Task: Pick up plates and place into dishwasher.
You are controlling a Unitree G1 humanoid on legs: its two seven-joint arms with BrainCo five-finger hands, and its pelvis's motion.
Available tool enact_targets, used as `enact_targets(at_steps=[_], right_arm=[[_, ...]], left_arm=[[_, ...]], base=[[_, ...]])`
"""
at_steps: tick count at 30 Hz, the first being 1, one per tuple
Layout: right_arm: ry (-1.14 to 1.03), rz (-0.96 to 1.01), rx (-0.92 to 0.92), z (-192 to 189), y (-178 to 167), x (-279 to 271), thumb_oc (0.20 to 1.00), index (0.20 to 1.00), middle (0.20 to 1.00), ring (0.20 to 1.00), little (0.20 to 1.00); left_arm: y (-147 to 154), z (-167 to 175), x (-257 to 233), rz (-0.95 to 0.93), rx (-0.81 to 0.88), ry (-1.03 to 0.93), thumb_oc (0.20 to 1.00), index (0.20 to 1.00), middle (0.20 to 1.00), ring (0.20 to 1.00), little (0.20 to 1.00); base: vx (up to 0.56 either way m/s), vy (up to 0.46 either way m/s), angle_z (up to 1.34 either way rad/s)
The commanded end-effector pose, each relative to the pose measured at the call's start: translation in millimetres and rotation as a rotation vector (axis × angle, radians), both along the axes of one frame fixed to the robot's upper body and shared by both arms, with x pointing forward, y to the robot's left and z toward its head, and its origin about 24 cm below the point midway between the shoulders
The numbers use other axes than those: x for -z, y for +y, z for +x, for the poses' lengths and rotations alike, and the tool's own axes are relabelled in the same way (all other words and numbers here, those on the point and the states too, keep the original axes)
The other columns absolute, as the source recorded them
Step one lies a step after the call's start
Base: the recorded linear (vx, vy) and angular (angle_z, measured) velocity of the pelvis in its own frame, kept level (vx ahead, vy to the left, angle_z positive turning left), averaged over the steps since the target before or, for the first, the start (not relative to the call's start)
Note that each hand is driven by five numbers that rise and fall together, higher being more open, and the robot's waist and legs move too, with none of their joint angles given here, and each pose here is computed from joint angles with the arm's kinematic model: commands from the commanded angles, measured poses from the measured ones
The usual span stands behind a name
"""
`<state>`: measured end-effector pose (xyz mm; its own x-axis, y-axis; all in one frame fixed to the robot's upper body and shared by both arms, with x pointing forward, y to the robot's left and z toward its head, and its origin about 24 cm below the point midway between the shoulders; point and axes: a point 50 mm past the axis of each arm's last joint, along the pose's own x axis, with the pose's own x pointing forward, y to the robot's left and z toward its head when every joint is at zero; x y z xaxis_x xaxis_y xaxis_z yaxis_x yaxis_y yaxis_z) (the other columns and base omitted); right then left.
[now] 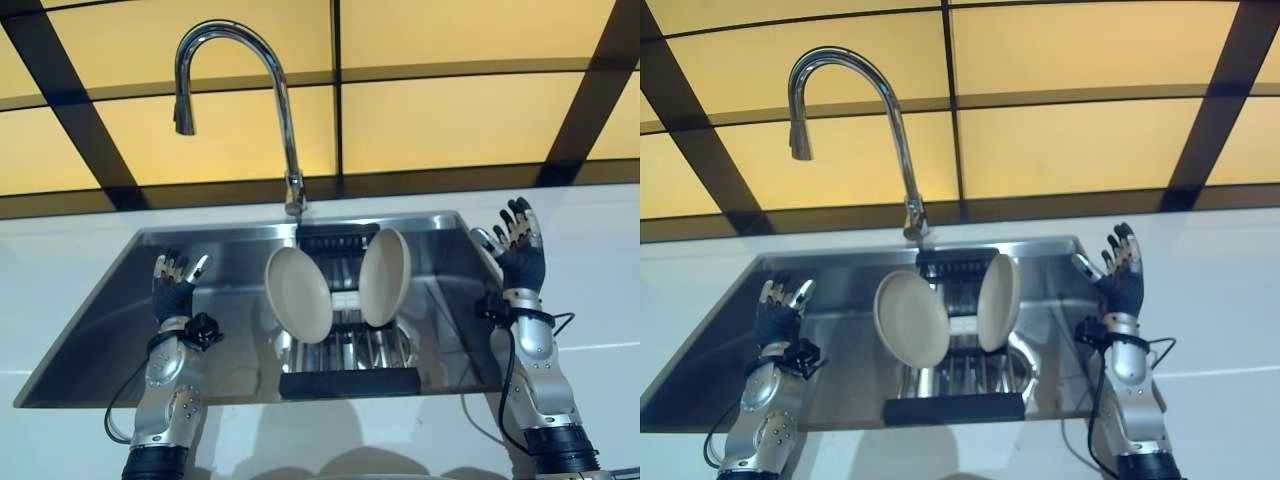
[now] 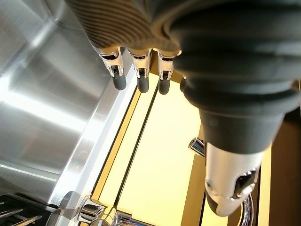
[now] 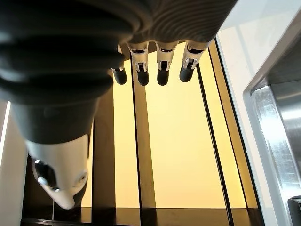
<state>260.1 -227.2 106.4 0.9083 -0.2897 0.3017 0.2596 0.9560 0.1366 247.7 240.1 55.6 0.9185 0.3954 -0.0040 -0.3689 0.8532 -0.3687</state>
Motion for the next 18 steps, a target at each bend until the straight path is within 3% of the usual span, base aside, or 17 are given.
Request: enact_targets(at_steps=[1,11,18], right_arm=[[-0.096,-0.006,-0.006,0.2,-2.0,-13.3,1.0,1.0,1.0,1.0,1.0],[-0.092,-0.008,-0.013,0.1,-1.9,-12.3,1.0,1.0,1.0,1.0,1.0],[-0.091,-0.015,-0.015,2.0,-3.3,-15.6,1.0,1.0,1.0,1.0,1.0]], left_arm=[[7.0,5.8,-22.3,0.051,0.034,-0.103,1.0,1.0,1.0,1.0,1.0],[9.3,6.6,-26.0,0.124,0.045,-0.113,1.0,1.0,1.0,1.0,1.0],[10.2,11.3,-40.9,0.38,0.088,-0.126,1.0,1.0,1.0,1.0,1.0]], base=[[0.0,0.0,0.0],[0.0,0.0,0.0],[0.0,0.0,0.0]])
